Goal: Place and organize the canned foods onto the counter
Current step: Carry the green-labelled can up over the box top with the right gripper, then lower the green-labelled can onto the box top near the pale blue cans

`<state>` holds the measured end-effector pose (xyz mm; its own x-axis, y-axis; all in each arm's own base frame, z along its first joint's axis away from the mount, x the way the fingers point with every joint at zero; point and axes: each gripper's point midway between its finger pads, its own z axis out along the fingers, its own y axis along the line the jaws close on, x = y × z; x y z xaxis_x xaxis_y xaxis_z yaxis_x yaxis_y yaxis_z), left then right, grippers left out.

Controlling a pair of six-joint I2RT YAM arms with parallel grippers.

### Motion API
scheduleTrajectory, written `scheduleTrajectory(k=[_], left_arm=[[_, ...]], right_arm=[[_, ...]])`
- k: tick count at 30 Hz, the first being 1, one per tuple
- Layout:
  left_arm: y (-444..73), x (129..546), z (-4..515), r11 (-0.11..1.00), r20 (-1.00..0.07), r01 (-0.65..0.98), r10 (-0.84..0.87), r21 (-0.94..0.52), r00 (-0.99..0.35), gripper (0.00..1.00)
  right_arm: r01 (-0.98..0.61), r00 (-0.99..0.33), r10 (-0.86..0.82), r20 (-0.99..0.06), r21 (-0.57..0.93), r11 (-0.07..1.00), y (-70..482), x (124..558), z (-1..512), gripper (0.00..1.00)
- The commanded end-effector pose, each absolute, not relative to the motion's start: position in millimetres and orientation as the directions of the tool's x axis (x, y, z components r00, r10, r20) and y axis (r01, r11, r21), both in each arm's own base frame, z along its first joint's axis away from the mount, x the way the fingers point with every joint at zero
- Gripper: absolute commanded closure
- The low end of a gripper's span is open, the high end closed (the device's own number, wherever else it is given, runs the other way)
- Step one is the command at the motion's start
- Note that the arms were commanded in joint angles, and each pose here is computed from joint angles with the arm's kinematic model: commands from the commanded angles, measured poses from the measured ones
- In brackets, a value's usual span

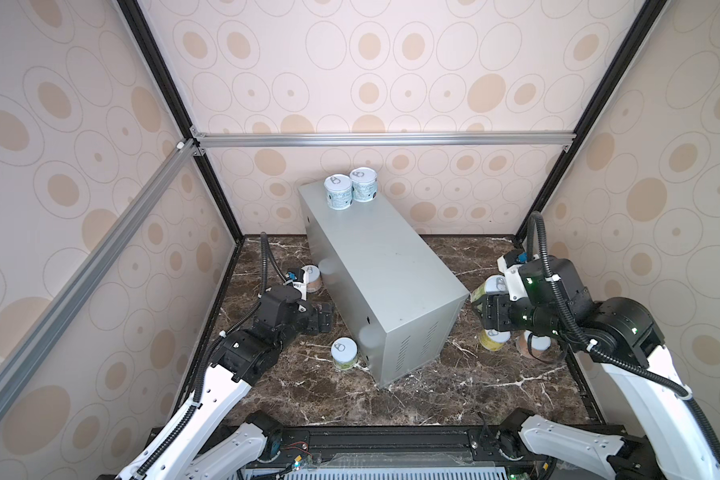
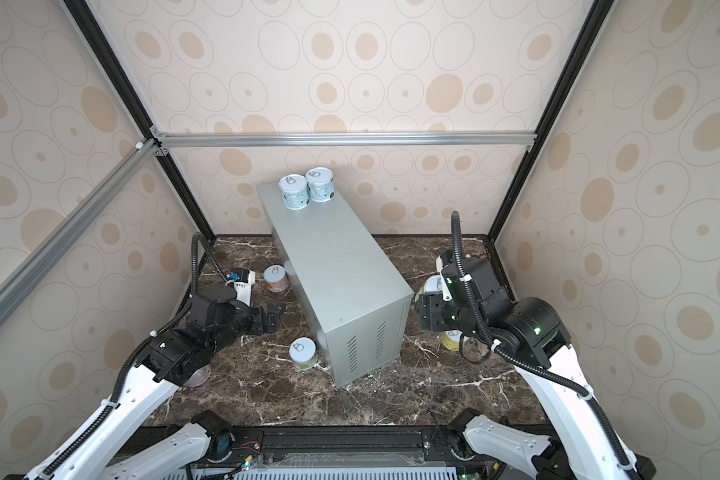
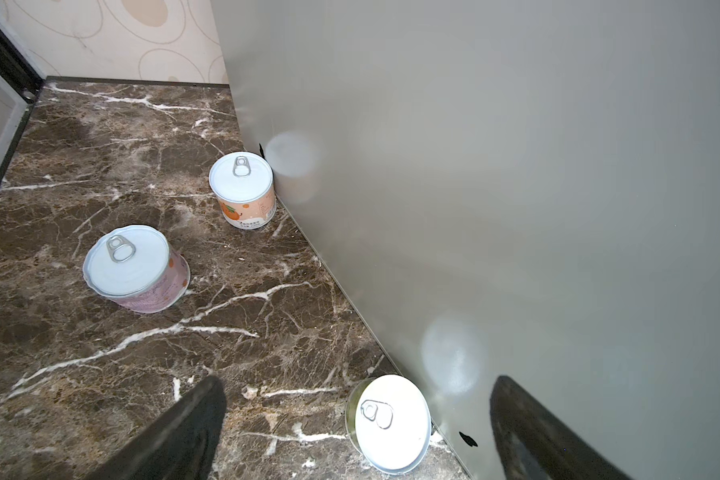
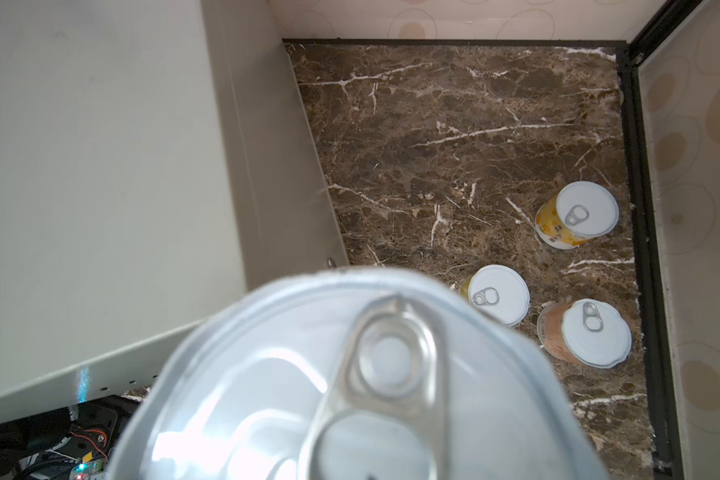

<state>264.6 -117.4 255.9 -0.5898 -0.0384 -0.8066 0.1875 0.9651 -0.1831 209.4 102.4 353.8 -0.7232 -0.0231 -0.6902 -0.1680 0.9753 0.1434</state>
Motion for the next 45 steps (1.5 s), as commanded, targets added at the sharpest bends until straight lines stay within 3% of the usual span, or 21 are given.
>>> scheduleTrajectory(k=[1, 25, 34, 45], left_arm=[[-122, 265, 260, 0.959, -0.825, 0.224, -0.017, -0.172, -0.564, 0.01], [-122, 280, 226, 0.972, -0.821, 0.184, -0.017, -0.148, -0.57, 0.01], [-119, 284, 217, 0.978, -0.823, 0.162, -0.015, -0.129, -0.567, 0.01], [-108, 280, 210, 0.986, -0.827, 0.123, -0.026, -0.114, -0.562, 0.01]], right_arm=[[-0.194, -0.65, -0.024, -0.759, 0.134, 0.972, 105, 219, 386, 0.42], [-0.41, -0.549, -0.113, -0.828, 0.149, 0.9, 201, 310, 468, 0.42], [-0.454, -0.502, -0.132, -0.855, 0.131, 0.881, 225, 338, 470, 0.42], [-0.531, -0.544, -0.185, -0.818, 0.165, 0.831, 271, 372, 432, 0.44]])
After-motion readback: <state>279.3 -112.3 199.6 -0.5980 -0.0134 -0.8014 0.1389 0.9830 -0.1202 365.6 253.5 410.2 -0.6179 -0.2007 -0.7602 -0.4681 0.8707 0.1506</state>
